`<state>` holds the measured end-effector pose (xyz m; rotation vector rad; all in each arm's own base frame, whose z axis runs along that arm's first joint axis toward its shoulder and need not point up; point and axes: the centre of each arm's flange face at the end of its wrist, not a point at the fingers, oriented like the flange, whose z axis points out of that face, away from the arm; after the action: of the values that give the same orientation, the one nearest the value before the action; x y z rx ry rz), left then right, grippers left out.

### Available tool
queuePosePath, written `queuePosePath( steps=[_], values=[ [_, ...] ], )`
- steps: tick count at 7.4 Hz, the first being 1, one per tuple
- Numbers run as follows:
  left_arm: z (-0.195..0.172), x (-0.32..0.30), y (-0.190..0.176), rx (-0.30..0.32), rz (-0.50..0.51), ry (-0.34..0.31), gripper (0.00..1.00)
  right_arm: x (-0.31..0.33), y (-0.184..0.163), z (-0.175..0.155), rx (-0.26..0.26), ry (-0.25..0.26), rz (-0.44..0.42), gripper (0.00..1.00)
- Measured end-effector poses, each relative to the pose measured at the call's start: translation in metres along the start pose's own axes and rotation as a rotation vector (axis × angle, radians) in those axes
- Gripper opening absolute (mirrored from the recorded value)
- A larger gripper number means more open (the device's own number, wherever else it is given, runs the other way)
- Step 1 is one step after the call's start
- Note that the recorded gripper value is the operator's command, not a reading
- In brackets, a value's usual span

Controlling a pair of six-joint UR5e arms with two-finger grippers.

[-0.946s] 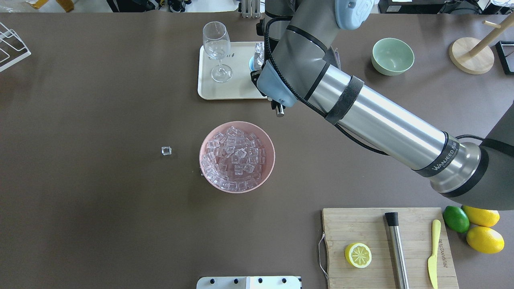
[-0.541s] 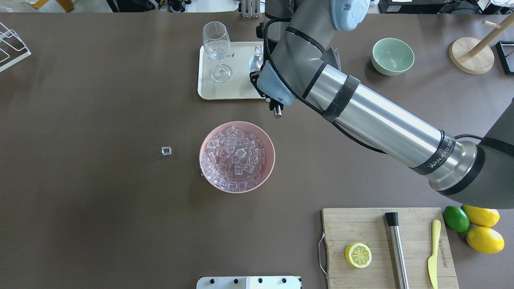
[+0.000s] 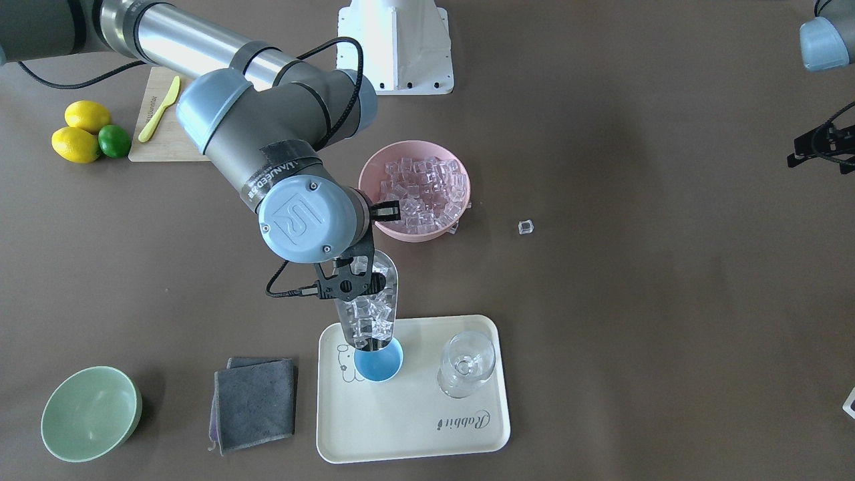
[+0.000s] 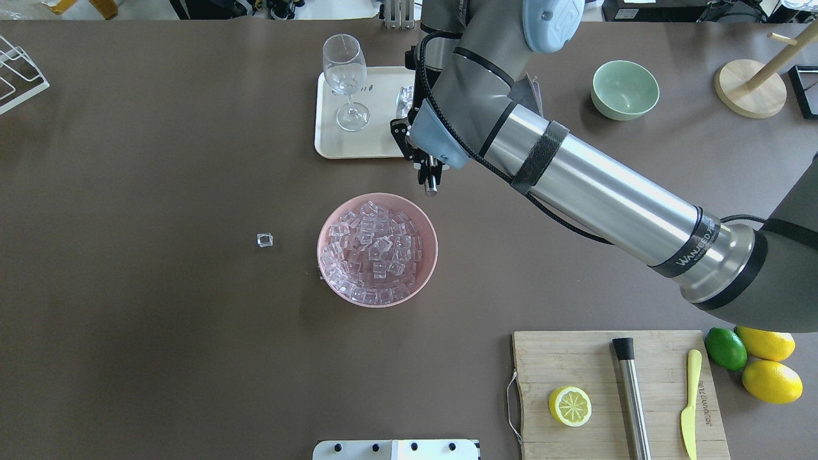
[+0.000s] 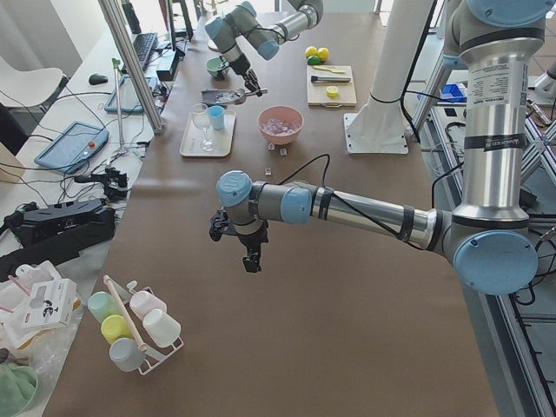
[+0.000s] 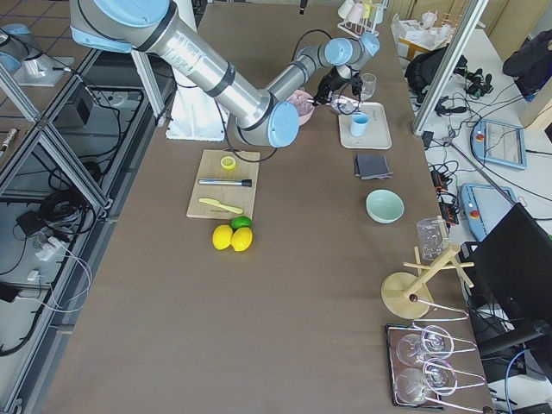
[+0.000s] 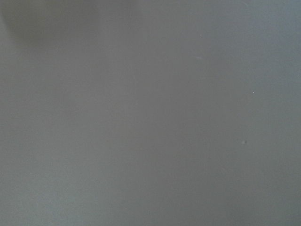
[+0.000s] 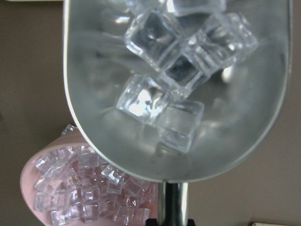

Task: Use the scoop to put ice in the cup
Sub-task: 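Move the filled scoop with the right gripper above the light-blue cup, then tilt the scoop with the right gripper to pour ice into the cup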

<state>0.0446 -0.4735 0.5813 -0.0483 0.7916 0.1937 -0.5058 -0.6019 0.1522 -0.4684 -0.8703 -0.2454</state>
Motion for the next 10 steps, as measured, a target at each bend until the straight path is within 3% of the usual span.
queuePosePath(
  steps=[5, 7, 10],
  values=[
    [-0.002, -0.009, -0.002, 0.006, -0.019, 0.003, 0.98, 0.001, 0.002, -0.020, -0.074, -0.114, 0.054, 0.00],
    [-0.017, -0.028, 0.006, 0.037, -0.061, 0.003, 0.98, 0.001, 0.003, -0.034, -0.099, -0.173, 0.074, 0.00],
    [-0.031, -0.040, 0.020, 0.066, -0.088, 0.004, 0.98, -0.011, 0.008, -0.044, -0.118, -0.219, 0.064, 0.00]
  ],
)
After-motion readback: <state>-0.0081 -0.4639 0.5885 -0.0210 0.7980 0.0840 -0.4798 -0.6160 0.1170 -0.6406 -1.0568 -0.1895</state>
